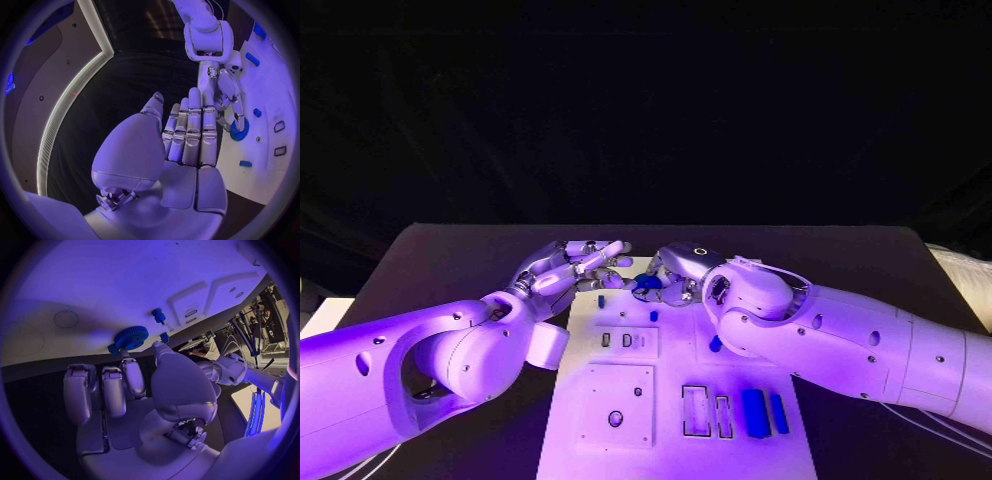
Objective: Assemble the parts on the task board
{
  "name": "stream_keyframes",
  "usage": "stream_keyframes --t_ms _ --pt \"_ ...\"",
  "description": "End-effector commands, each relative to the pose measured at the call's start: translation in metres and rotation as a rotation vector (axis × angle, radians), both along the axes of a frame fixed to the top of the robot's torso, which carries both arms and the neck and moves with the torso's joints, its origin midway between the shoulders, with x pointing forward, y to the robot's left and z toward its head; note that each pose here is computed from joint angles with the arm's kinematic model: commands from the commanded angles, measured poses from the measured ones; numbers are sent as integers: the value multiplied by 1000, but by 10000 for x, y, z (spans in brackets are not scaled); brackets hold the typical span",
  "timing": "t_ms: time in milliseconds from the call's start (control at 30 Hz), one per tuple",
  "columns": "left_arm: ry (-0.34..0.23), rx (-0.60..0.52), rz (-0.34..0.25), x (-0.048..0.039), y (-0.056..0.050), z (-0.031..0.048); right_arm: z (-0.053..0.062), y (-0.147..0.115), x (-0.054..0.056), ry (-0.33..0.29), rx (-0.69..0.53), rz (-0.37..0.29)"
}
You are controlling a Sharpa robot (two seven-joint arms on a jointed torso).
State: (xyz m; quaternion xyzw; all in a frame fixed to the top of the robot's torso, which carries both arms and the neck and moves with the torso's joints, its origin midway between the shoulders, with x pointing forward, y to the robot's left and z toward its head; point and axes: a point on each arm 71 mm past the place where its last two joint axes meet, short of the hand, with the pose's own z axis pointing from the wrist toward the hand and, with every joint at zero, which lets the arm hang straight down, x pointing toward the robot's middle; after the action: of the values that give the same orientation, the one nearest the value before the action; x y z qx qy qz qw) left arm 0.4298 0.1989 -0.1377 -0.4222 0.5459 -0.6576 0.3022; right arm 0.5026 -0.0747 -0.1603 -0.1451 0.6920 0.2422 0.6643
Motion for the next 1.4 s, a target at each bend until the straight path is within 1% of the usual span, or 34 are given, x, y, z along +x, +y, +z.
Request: stream_keyframes --t_ms 33,133,233,367,500,600,667,733,833,933,1033,1133,1233,1400 --pt "-6 -9 -15 -5 -13 13 -35 -32 7 39 -6 -17" --pt "-5 -8 -13 -4 -7 13 -42 -59 15 53 4 -25" --pt "-6 -8 -12 -4 -3 13 -34 -90 20 48 21 -34" --pt "-6 -7 -10 -3 4 13 15 -141 6 3 67 -36" --pt "-6 -6 -7 -1 15 12 73 -209 -27 -43 118 -24" --pt "-6 -5 -4 -1 23 12 112 -296 -61 -54 159 -6" --pt "-6 -5 -3 -1 26 13 137 -394 -93 -44 193 14" --pt "-6 -5 -3 -1 27 13 153 -492 -114 -16 226 21" --pt "-7 -5 -3 -1 30 13 174 -667 -122 36 275 11" --pt "-7 -5 -2 2 31 11 202 -962 -108 94 329 -14" --pt "-7 -5 -2 7 31 9 215 -1217 -88 121 364 -36" --pt "-7 -5 -1 12 32 7 218 -1489 -70 138 397 -62" --pt "-7 -4 0 19 36 4 208 -1712 -72 142 415 -84" --pt "-7 -4 2 30 42 -1 174 -1953 -74 141 421 -118"
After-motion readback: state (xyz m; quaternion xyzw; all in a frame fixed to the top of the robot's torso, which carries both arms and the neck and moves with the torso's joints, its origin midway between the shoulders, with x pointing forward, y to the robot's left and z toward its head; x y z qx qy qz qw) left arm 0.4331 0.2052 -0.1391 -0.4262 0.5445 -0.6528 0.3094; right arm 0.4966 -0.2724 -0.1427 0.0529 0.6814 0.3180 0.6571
